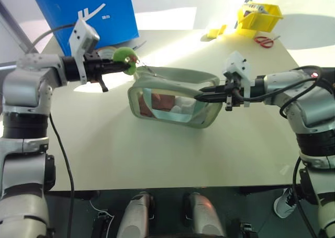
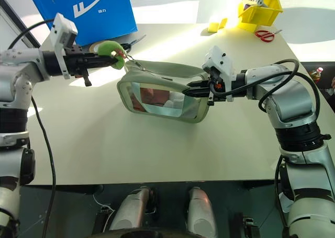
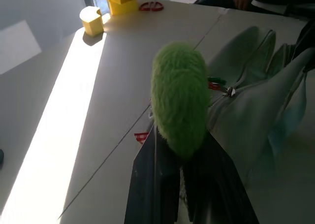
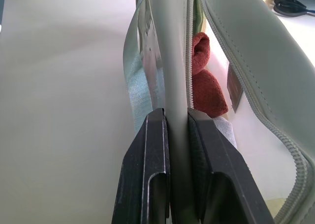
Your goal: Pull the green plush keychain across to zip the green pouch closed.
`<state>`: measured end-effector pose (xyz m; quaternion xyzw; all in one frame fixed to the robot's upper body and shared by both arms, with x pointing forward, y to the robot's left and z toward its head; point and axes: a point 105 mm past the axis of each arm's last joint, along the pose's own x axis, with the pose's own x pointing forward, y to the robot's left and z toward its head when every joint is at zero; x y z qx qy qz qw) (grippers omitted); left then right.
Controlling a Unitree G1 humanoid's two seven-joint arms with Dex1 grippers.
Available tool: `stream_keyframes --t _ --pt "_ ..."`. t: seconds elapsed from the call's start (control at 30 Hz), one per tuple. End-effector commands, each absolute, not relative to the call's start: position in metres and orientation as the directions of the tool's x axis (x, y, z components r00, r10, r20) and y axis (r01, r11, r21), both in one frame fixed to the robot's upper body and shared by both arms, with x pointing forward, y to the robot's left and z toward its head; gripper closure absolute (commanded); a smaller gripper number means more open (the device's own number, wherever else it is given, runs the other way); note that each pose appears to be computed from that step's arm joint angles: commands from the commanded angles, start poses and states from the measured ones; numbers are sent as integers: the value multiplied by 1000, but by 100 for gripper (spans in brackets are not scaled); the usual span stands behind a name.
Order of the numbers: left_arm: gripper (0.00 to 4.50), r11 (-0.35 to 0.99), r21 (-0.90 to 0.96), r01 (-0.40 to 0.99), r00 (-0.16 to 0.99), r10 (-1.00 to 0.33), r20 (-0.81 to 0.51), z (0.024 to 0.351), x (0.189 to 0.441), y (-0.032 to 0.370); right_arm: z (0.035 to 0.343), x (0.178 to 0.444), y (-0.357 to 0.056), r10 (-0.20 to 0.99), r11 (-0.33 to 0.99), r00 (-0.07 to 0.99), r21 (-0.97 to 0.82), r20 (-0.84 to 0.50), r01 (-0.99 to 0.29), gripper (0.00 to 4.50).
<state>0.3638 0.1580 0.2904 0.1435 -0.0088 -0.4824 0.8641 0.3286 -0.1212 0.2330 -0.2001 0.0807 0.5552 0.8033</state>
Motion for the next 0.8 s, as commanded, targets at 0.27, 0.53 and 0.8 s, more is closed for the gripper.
stream_keyframes --t 0.27,0.53,0.8 --pt "448 378 298 876 441 -878 -184 271 358 115 246 327 -119 864 320 399 -276 -307 -906 392" --pt "196 421 333 844 490 -858 -156 287 365 127 246 327 -123 856 337 416 -279 -307 -899 392" --pt "52 411 369 834 510 -830 -228 295 354 157 247 330 -123 855 336 418 -285 -308 -898 392"
